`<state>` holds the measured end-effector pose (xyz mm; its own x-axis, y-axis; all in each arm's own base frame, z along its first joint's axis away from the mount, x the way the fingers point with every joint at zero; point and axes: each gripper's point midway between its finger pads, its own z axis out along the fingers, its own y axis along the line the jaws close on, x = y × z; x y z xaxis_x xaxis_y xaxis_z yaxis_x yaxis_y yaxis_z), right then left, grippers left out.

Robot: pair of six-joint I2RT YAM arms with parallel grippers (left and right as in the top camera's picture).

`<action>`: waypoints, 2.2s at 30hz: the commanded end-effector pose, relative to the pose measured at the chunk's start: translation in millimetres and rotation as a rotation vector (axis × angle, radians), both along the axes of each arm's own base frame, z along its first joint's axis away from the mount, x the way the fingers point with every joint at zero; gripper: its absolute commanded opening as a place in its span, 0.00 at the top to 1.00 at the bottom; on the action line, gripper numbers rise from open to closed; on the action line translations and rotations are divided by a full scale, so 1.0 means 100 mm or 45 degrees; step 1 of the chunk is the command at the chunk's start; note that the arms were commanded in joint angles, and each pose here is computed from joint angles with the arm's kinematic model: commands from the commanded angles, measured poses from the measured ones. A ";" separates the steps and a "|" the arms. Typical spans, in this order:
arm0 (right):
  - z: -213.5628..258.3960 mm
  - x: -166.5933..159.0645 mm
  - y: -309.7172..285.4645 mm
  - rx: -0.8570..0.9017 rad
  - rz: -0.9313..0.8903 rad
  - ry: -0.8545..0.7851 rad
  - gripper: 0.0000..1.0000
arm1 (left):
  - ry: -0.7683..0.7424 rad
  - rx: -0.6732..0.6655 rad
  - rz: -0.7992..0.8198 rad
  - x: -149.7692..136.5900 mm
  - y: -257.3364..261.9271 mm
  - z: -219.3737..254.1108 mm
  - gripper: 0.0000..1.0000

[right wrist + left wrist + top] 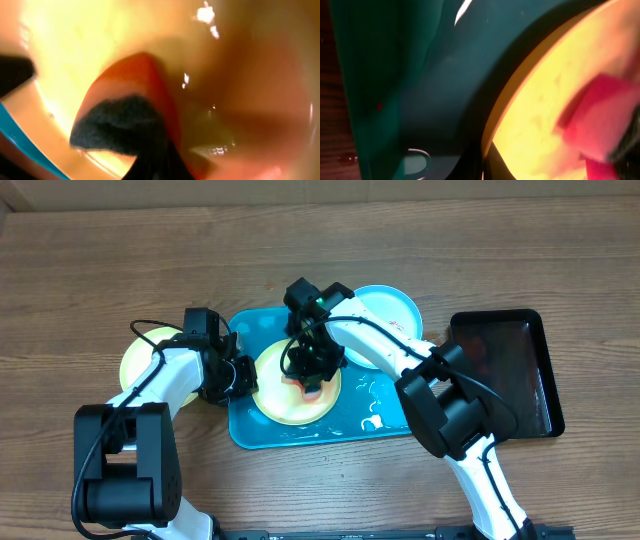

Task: Clean dirty plates on tray and stack at the side

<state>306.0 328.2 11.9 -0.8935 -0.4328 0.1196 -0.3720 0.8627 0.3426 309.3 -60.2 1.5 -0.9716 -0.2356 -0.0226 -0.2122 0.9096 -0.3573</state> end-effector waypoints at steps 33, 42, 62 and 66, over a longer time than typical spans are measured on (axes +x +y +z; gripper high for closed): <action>2.93 0.99 -2.09 0.207 -0.723 -0.768 0.96 | -0.476 0.819 -0.161 0.02 0.20 1.52 0.96; 2.93 1.00 -2.10 0.205 -0.728 -0.768 0.96 | -0.721 1.292 -0.210 0.01 0.06 2.04 0.96; 2.89 0.97 -2.15 0.168 -0.736 -0.759 0.96 | -1.331 1.882 -0.098 -0.19 -0.46 3.14 0.96; 2.90 0.97 -2.15 0.168 -0.736 -0.760 0.96 | -1.312 1.830 -0.129 -0.17 -0.48 3.07 0.96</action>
